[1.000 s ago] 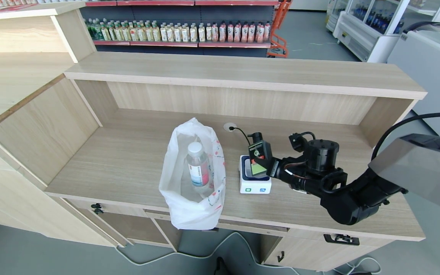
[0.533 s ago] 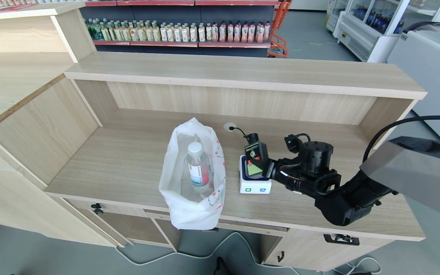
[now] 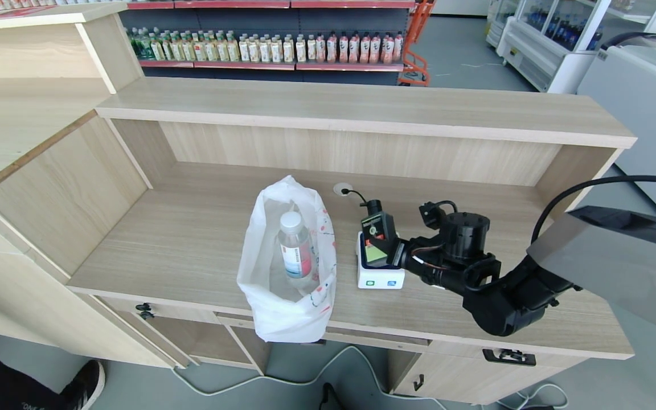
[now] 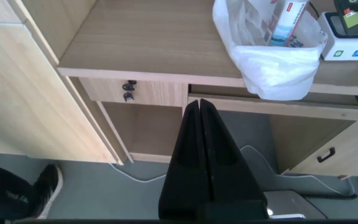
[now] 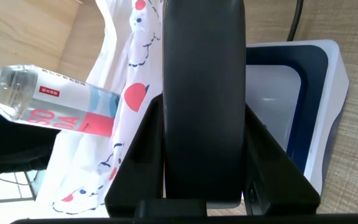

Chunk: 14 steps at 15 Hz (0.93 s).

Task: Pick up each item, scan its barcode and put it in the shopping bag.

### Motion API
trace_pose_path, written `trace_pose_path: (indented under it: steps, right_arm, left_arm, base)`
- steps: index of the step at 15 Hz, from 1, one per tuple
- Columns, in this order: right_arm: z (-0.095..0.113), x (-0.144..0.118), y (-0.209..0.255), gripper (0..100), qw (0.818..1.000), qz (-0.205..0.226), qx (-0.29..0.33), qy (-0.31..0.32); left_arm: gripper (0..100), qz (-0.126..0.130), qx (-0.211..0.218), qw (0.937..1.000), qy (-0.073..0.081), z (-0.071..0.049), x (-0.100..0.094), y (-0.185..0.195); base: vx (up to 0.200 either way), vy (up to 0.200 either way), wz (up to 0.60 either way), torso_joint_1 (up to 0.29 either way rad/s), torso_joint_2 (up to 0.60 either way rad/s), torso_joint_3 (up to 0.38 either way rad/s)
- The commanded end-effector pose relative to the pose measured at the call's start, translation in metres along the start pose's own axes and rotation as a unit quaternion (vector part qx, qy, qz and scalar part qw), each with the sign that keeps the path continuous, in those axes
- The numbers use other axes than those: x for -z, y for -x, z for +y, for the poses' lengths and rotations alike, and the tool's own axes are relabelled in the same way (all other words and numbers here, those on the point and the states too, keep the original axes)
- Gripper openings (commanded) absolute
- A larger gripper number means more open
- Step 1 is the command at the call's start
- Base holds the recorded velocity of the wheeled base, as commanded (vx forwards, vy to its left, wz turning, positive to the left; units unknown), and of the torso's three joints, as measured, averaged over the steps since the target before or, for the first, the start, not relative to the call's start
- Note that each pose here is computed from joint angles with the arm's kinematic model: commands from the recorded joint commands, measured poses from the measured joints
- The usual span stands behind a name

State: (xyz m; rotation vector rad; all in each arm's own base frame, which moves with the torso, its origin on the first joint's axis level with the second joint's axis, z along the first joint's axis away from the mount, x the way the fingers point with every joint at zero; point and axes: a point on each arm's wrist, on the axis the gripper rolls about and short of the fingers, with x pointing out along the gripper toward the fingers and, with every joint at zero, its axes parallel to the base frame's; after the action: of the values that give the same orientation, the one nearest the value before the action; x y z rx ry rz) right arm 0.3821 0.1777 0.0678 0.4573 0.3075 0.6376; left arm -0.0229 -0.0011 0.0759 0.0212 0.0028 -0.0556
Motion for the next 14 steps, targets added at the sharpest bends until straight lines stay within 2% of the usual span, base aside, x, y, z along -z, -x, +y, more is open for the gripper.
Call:
trace_pose_path:
  steps: [1,11,12,14]
  right_arm:
    - [-0.001,-0.001,0.0,0,1.0,-0.002,0.0,0.001]
    - [0.003,0.004,-0.008,0,1.0,-0.004,-0.01,0.007]
    - [0.005,-0.002,-0.006,0,1.0,-0.014,-0.014,0.009]
    - [0.017,-0.03,0.013,0,0.998,-0.058,-0.024,0.027]
  left_arm:
    - [0,0.0,0.0,1.0,0.0,0.0,0.0,0.0]
    - [0,0.001,0.0,1.0,0.0,0.0,0.0,0.0]
    - [0,0.0,-0.001,1.0,0.0,0.0,0.0,0.0]
    - [0,0.0,0.0,1.0,0.0,0.0,0.0,0.0]
  base:
    - [0.0,0.0,0.0,0.0,0.0,0.0]
    - [0.0,0.0,0.0,0.0,0.0,0.0]
    - [0.0,0.0,0.0,0.0,0.0,0.0]
    - [0.0,0.0,0.0,0.0,0.0,0.0]
